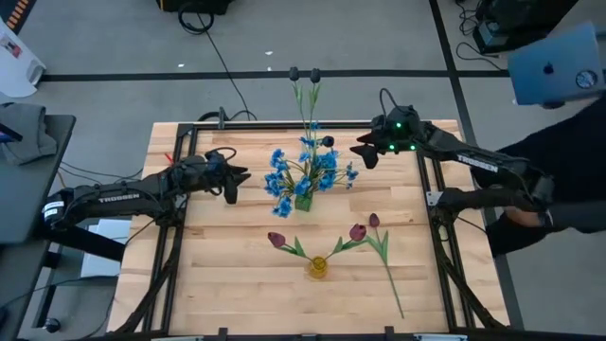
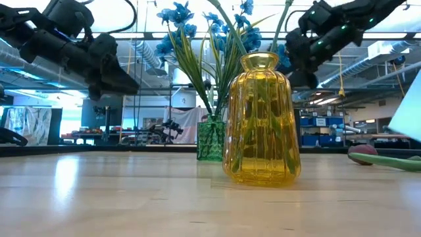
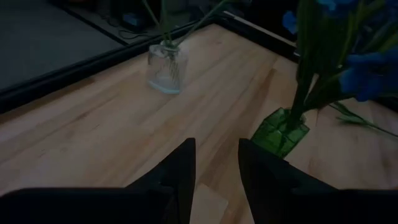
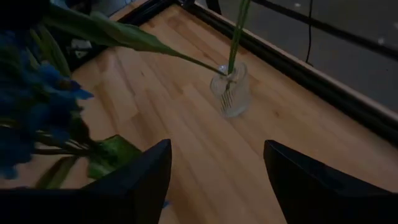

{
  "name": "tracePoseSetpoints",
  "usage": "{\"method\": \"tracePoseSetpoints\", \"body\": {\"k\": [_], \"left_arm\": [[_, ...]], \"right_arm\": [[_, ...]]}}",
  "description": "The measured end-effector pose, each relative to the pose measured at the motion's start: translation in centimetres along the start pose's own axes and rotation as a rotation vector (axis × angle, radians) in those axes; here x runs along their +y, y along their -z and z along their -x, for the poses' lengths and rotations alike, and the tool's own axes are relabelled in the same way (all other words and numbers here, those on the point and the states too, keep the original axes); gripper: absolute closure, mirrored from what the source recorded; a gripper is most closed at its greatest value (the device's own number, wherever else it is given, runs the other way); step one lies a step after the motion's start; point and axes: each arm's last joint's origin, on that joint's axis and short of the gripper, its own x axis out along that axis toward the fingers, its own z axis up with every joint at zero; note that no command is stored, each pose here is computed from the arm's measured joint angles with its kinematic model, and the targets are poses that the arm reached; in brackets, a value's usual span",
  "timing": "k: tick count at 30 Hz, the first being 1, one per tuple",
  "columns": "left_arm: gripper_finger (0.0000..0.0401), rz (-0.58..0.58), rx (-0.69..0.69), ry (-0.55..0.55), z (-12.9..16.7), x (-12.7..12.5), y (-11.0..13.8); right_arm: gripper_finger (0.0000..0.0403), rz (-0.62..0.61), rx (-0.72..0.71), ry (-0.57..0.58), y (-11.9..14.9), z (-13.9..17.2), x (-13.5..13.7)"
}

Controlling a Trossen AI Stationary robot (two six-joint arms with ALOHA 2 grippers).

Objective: Sort flowers into vase by color
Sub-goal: Put the red tulip into the yellow vase

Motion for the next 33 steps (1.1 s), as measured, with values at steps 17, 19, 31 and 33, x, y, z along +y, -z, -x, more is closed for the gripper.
{"method": "tracePoseSetpoints", "body": {"k": [17, 19, 31, 33], "left_arm": [[0.0274, 0.004, 0.057, 0.147, 0.0, -0.4, 0.2], [0.0274, 0.005, 0.096, 0.187, 0.1, -0.5, 0.5], [0.0274, 0.175, 0.466, 0.271, 0.8, -0.2, 3.3], [0.0274, 0.228, 0.494, 0.264, 0.8, -0.2, 3.5]], "right_arm": [[0.014, -0.315, -0.094, -0.154, 0.4, 5.9, 4.2], [0.014, -0.343, -0.097, -0.176, 0.6, 6.3, 4.9], [0.0146, -0.468, -0.047, -0.261, 2.0, 6.8, 8.8], [0.0149, -0.484, -0.029, -0.276, 2.3, 6.8, 9.5]]}}
